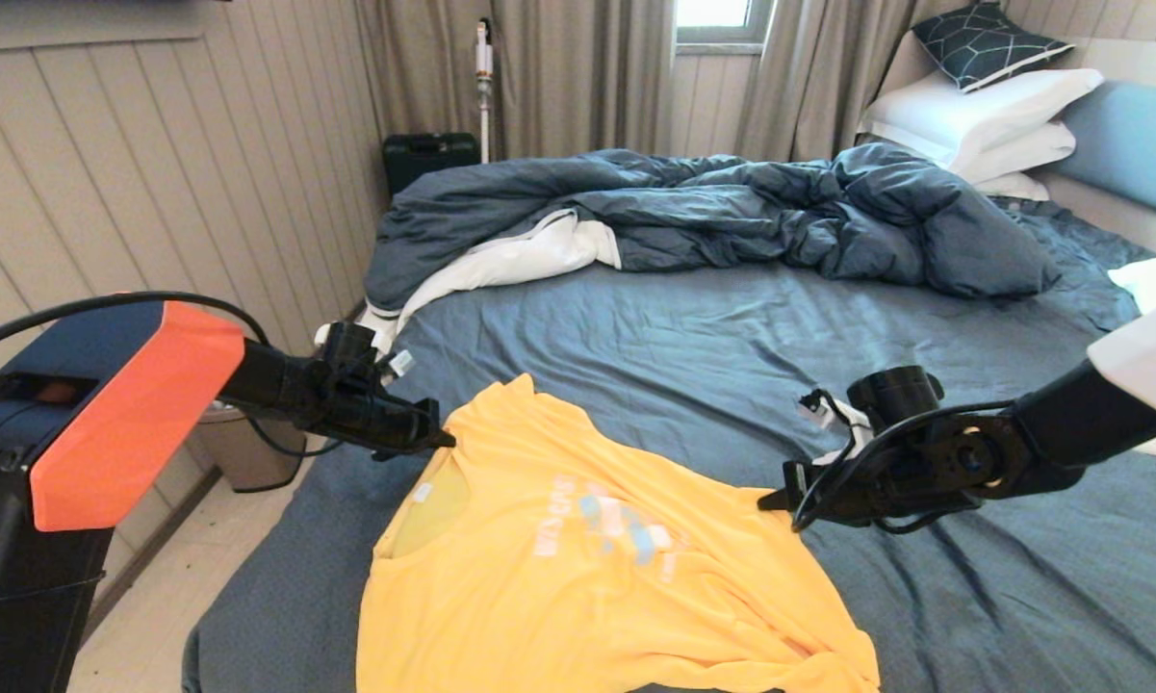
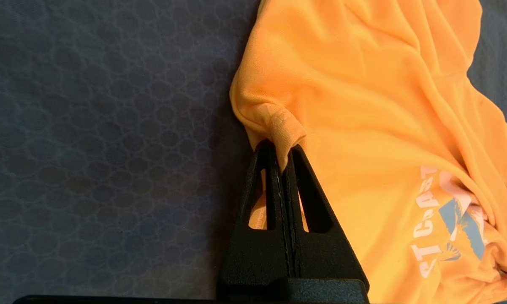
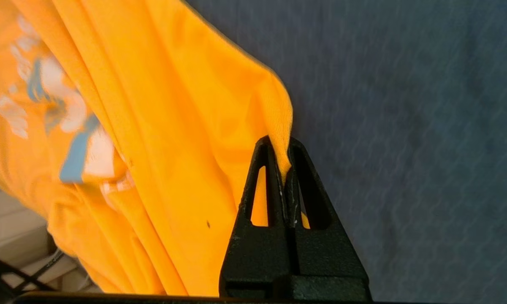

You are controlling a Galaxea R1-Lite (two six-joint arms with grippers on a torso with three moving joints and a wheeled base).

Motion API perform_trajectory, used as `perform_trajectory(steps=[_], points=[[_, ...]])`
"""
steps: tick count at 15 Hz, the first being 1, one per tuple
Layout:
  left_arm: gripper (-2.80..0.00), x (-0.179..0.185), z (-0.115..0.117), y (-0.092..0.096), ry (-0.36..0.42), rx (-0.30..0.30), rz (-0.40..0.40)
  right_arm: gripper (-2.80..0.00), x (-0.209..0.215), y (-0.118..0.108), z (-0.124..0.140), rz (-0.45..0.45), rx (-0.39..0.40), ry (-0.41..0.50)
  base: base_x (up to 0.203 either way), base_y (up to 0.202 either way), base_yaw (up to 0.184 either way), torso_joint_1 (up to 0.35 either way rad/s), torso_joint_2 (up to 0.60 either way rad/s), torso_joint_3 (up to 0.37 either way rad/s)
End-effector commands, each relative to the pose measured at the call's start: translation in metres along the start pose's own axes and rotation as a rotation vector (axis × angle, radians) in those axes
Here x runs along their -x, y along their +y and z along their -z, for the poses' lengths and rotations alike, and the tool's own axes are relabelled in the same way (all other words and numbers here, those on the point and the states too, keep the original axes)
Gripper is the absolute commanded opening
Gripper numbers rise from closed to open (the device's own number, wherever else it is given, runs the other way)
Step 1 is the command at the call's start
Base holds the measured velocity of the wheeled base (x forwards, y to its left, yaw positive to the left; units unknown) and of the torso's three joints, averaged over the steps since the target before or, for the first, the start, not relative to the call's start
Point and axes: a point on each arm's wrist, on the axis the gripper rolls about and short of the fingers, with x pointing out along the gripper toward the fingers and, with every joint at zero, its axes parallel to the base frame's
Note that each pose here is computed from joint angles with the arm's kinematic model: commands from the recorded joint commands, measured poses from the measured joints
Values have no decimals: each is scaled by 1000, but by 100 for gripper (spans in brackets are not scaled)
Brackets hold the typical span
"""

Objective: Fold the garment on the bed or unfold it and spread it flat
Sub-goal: Unford the yellow T-shirt

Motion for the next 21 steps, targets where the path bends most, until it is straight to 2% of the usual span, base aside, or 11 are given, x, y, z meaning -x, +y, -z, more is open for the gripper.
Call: perform_trajectory(steps=[1, 3, 8, 10, 13, 16, 21], points=[[-280, 0, -1, 0, -3, 0, 3, -280, 0, -1, -8, 0, 7, -24, 0, 0, 0, 0, 0, 0], [-280, 2, -5, 0, -16, -3, 4, -280, 3, -2, -18, 33, 18, -67, 0, 0, 0, 0, 0, 0], [-280, 27, -27, 16, -105, 8, -15, -280, 2, -3, -53, 197, 51, -197, 0, 0, 0, 0, 0, 0], [-280, 39, -36, 24, -144, 13, -25, -280, -1, -11, -71, 228, 51, -251, 0, 0, 0, 0, 0, 0], [-280, 44, -51, 24, -194, -6, -19, -280, -18, -23, -90, 254, 50, -288, 0, 0, 0, 0, 0, 0], [-280, 38, -59, 26, -215, -20, -15, -280, -38, -35, -105, 354, 51, -336, 0, 0, 0, 0, 0, 0], [-280, 24, -64, 39, -225, -21, -20, -280, -50, -40, -129, 370, 54, -364, 0, 0, 0, 0, 0, 0]])
